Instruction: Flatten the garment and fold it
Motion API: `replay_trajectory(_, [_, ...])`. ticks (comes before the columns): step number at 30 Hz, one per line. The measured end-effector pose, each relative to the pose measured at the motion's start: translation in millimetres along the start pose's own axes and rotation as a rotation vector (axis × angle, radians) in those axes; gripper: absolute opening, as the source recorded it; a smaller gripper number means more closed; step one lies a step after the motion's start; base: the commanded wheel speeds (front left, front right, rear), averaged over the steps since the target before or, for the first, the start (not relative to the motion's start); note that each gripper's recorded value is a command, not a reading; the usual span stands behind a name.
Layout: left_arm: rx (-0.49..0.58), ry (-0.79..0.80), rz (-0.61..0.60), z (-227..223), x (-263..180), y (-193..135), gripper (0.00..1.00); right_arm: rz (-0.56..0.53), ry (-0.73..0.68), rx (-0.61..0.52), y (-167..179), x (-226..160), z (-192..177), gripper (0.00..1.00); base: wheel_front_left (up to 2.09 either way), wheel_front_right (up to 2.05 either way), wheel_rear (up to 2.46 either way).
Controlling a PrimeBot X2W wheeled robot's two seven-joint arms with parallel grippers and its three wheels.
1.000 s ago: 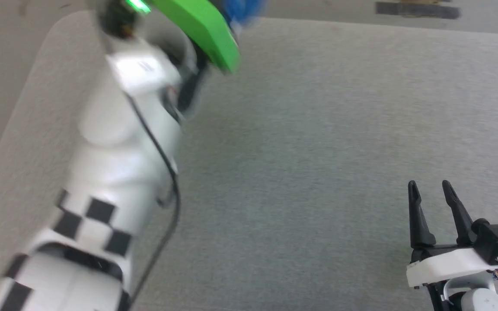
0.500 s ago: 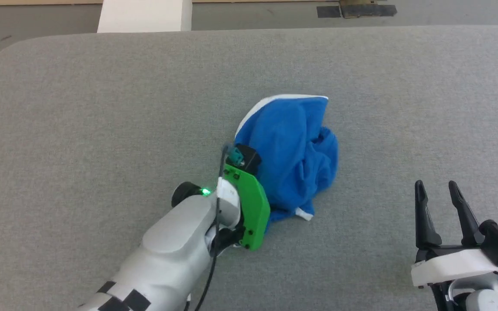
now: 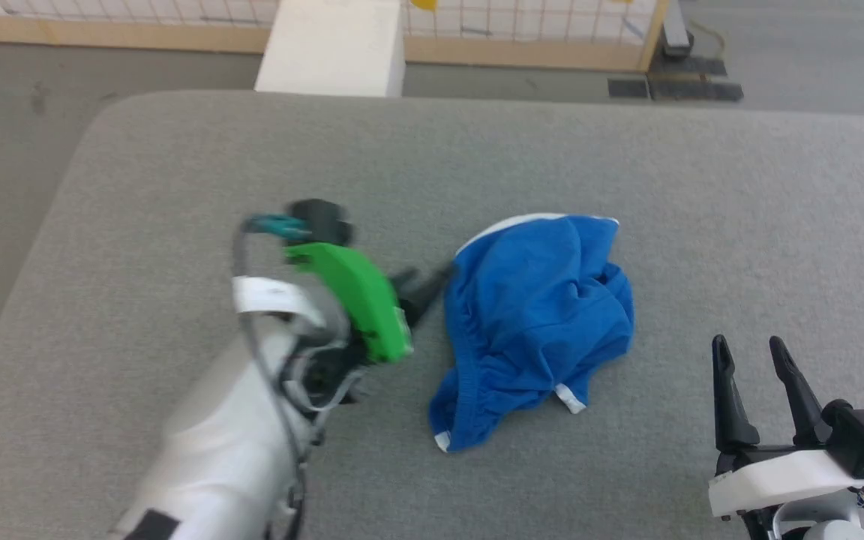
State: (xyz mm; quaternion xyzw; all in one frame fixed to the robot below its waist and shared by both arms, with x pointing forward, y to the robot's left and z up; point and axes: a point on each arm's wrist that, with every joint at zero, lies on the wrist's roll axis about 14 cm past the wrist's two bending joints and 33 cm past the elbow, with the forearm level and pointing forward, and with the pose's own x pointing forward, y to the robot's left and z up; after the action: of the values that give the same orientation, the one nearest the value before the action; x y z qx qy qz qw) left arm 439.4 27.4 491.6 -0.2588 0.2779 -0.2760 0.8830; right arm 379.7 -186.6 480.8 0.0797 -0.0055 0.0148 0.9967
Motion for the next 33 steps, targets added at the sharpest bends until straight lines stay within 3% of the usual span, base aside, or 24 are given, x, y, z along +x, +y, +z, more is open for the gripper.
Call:
replay_trajectory(3, [-0.017, -0.196, 0.068, 35.7, -27.0, 21.1, 1.00, 0.018, -0.019, 0.006, 6.3, 0.6, 6.2, 1.00, 0.00, 0.00, 0.00])
replay_trajectory(9, [0.157, -0.589, 0.224, 84.6, -93.5, 53.0, 1.00, 0.053, -0.037, 0.018, 18.5, 1.4, 12.3, 1.00, 0.00, 0.00, 0.00])
replay_trajectory(12, [0.197, -0.703, 0.297, 86.8, -120.9, 66.0, 1.00, 0.064, -0.049, 0.017, 22.1, 1.4, 16.3, 1.00, 0.00, 0.00, 0.00])
replay_trajectory(15, [0.231, -0.748, 0.380, 83.8, -143.9, 80.2, 1.00, 0.063, -0.056, 0.015, 21.6, 0.4, 18.6, 1.00, 0.00, 0.00, 0.00])
replay_trajectory(20, [0.377, -0.848, 0.425, 90.8, -172.9, 67.2, 1.00, 0.050, -0.043, 0.014, 17.2, -1.0, 14.5, 1.00, 0.00, 0.00, 0.00])
replay_trajectory(25, [0.373, -0.793, 0.437, 51.6, -167.1, 65.7, 1.00, 0.023, -0.008, 0.016, 8.7, -5.1, 4.6, 1.00, 0.00, 0.00, 0.00])
replay_trajectory(33, [0.405, -0.787, 0.438, 43.4, -161.5, 61.5, 1.00, 0.012, 0.181, -0.021, 4.7, 25.3, -11.1, 1.00, 0.00, 0.00, 0.00])
